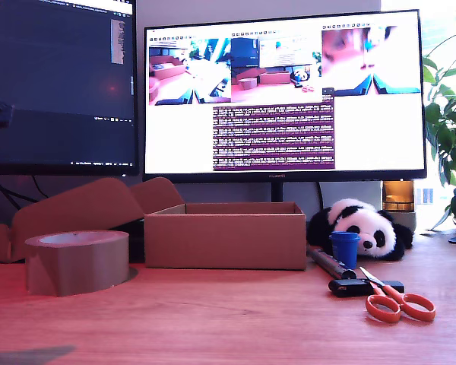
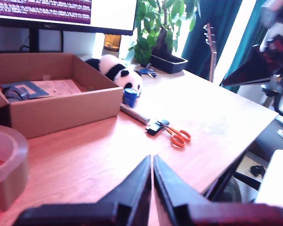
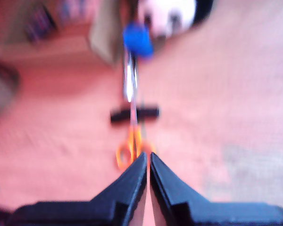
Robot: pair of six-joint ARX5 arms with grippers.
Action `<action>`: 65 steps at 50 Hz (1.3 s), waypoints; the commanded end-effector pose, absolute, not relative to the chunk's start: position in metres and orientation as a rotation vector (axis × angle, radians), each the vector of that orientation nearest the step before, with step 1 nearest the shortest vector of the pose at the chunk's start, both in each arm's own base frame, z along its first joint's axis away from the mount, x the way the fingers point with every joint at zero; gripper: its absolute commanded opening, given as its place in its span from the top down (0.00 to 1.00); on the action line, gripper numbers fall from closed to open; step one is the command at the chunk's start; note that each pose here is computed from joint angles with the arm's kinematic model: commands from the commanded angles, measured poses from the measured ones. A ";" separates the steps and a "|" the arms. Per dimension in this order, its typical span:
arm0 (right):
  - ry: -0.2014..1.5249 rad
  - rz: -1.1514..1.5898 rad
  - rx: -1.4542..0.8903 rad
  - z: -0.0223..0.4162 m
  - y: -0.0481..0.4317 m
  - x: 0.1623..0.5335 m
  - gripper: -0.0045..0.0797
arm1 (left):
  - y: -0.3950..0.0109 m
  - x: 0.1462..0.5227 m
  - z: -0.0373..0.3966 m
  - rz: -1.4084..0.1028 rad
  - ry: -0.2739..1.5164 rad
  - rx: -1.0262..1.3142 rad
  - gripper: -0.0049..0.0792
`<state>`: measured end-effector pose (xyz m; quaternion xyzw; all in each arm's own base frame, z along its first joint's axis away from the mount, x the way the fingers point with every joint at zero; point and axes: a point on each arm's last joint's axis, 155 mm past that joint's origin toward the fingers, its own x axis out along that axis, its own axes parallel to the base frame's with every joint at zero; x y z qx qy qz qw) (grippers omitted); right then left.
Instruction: Pick up the scissors and place it inside the cardboard box
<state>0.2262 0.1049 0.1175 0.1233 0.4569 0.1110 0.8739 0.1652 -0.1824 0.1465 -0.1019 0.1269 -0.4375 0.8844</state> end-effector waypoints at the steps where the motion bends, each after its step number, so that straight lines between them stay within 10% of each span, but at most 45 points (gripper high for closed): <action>1: 1.023 0.225 0.220 0.109 0.110 0.226 0.96 | -0.182 0.167 0.139 -0.898 0.275 -0.202 0.97; 9: 1.133 0.239 0.146 0.095 0.130 0.234 0.94 | -0.180 0.169 0.138 -0.886 0.273 -0.197 0.97; 19: 1.151 0.272 0.162 0.080 0.153 0.255 0.47 | -0.180 0.169 0.138 -0.888 0.265 -0.176 0.97; 29: 1.252 0.290 0.139 0.055 0.160 0.248 0.63 | -0.180 0.169 0.137 -0.888 0.266 -0.170 0.97; 65: 1.338 0.294 0.072 0.021 0.164 0.246 0.63 | -0.177 0.172 0.132 -0.861 0.282 -0.166 0.97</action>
